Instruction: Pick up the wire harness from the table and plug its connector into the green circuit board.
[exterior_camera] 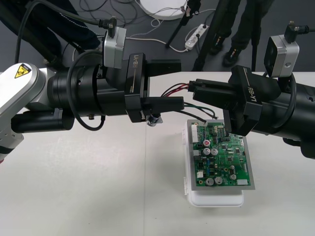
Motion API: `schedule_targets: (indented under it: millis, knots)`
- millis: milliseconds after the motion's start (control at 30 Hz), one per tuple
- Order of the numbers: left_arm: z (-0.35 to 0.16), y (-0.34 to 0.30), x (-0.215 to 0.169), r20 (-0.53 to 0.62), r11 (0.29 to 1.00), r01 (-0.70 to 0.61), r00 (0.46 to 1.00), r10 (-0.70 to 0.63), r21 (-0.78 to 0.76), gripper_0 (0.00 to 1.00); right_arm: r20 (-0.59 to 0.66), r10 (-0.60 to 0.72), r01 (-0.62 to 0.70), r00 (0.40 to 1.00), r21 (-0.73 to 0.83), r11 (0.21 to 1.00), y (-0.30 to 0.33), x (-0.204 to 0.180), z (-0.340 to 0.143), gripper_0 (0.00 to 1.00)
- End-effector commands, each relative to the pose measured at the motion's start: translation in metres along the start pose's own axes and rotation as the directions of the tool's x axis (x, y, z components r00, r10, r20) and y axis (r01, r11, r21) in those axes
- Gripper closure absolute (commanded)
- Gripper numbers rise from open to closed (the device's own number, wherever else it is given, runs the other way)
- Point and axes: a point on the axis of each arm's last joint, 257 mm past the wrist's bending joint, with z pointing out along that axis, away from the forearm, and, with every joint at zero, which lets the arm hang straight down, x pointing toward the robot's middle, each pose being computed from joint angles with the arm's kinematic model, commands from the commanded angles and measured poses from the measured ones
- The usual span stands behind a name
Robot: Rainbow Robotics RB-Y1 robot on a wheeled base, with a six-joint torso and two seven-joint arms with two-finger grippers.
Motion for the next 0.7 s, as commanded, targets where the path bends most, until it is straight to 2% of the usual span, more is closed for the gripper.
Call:
schedule_targets:
  millis: [33, 567, 600, 667, 700]
  knots:
    - [0.0032, 0.0064, -0.0119, -0.003, 1.0, -0.001, 1.0, 0.001, -0.009, 0.19, 0.033, -0.075, 0.075, 0.997, 0.004, 0.997, 0.0035, -0.0153, -0.0022, 1.0]
    - [0.0055, 0.005, -0.0152, 0.011, 1.0, 0.004, 1.0, -0.004, -0.005, 0.2, 0.021, -0.083, 0.083, 0.996, 0.007, 0.997, 0.0003, -0.0166, 0.0038, 1.0]
    - [0.0055, 0.0055, -0.0156, 0.012, 1.0, 0.004, 1.0, -0.004, -0.005, 0.25, 0.02, -0.083, 0.083, 0.996, 0.008, 0.997, 0.0, -0.0168, 0.0034, 1.0]
    - [0.0066, 0.0041, -0.0149, 0.011, 1.0, 0.005, 1.0, -0.005, -0.002, 0.45, 0.021, -0.081, 0.081, 0.997, 0.005, 0.997, 0.0005, -0.0171, 0.0039, 1.0]
    - [0.0072, 0.0034, -0.0154, 0.013, 1.0, 0.005, 1.0, -0.005, 0.0, 0.66, 0.02, -0.083, 0.083, 0.996, 0.005, 0.997, 0.0004, -0.0173, 0.0041, 1.0]
